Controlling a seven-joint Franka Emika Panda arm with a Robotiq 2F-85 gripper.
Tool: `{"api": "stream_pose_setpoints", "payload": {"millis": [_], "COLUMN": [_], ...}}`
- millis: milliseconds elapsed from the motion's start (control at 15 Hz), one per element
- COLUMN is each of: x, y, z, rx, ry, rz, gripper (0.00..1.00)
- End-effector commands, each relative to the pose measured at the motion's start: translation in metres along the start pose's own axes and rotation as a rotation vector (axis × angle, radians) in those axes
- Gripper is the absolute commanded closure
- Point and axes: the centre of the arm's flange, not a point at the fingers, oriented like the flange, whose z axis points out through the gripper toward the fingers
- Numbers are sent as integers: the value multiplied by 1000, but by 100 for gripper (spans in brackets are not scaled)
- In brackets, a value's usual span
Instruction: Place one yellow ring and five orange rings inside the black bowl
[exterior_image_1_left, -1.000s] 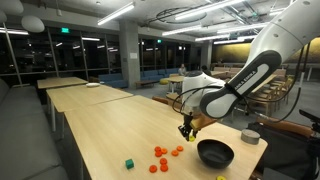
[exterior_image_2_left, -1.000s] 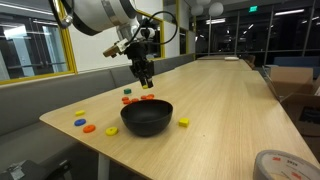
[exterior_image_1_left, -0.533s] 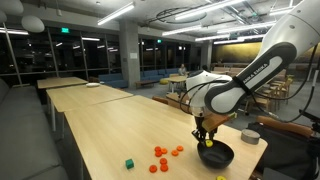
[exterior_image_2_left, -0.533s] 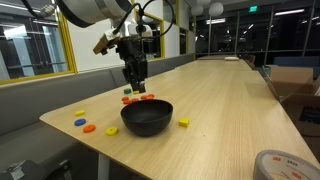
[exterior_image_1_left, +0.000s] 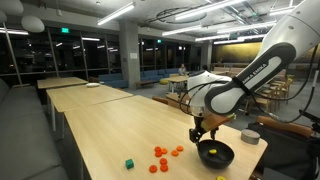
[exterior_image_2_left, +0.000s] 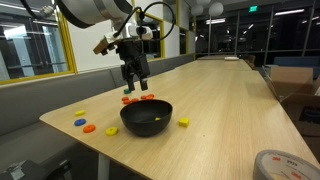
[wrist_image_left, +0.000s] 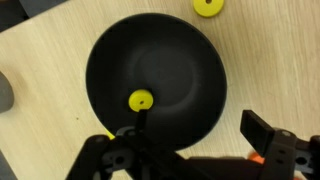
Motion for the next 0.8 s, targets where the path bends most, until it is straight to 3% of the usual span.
{"api": "stream_pose_setpoints", "payload": {"millis": [0,267,467,733], "x": [2,3,-5,-9], "y": [-28,-83,-119,-153], "z": [-16,-20,-10,11], "rx": [116,258,328,386], "ry": [131,227,217,139], "rz": [-60,-184,-281,-397], "gripper": [0,0,0,0]}}
